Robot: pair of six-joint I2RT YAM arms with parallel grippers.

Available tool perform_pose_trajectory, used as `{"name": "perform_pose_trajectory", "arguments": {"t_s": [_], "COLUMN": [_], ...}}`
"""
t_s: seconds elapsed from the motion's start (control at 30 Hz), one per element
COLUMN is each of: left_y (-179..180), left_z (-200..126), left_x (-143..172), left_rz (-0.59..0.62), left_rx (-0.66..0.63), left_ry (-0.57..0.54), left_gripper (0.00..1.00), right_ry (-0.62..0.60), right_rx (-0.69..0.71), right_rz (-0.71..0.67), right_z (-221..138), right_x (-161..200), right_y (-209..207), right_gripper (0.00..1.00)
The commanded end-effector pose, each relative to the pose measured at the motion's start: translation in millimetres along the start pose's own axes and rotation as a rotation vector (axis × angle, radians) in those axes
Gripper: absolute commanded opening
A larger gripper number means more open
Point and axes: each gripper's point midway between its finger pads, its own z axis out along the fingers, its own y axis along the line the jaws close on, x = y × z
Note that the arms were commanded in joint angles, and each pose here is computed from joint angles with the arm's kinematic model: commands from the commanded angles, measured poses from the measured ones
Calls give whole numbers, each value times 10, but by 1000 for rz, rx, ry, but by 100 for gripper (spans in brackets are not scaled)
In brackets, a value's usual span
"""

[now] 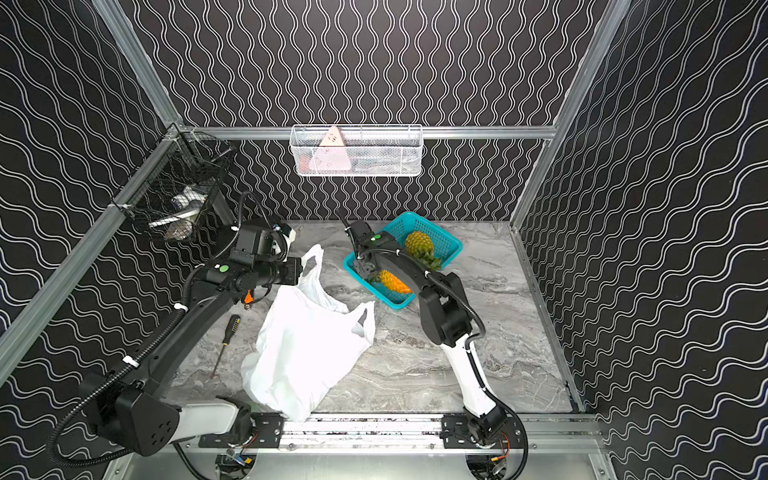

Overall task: Place the pineapple into a plastic bag & tie a knot
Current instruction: Pick up the pineapple from the basket.

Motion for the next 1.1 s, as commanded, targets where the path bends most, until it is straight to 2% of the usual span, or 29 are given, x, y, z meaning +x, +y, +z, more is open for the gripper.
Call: {"name": "perform_pose_trajectory", "arguments": {"t_s": [0.0, 0.13, 0.2, 0.23, 0.33, 0.4, 0.43, 0.47, 0.53, 0.6, 0.67, 0.8, 0.97, 1.07], "left_y": [-54, -83, -86, -90, -95, -90, -91, -106, -117, -144, -199, -391, -568, -557], "left_z": [5, 51, 56, 58, 58, 87, 105, 124, 148, 128, 39, -156, -341, -388], "left_x": [-84, -124, -148, -155, -176, -175, -171, -172, -198, -277, -390, -579, -708, -772], "left_rz": [-7, -22, -25, -25, -33, -41, -46, -49, -55, -59, -67, -103, -166, -208], "left_rx": [33, 47, 48, 49, 50, 49, 52, 62, 66, 73, 92, 186, 283, 283], "left_ry": [-33, -36, -35, -34, -39, -37, -34, -31, -30, -39, -66, -127, -166, -199], "left_gripper": [0, 0, 0, 0, 0, 0, 0, 0, 0, 0, 0, 0, 0, 0], "right_ry": [126, 226, 261, 256, 235, 190, 156, 90, -67, -258, -432, -732, -896, -1013], "right_rx": [-50, -139, -159, -175, -233, -193, -189, -182, -186, -202, -213, -196, -140, -155], "right_rz": [-257, -323, -335, -317, -258, -205, -168, -113, 15, 170, 311, 506, 721, 802], "right_z": [154, 449, 576, 624, 673, 626, 548, 413, 38, -484, -976, -1828, -2401, -2722], "right_x": [298, 490, 557, 551, 529, 396, 287, 95, -306, -705, -957, -1126, -985, -925], "right_y": [262, 500, 533, 545, 578, 466, 397, 285, 2, -392, -773, -1378, -1913, -2079], "right_gripper": [99, 99, 95, 89, 64, 34, 23, 12, 0, 0, 0, 0, 0, 0]}}
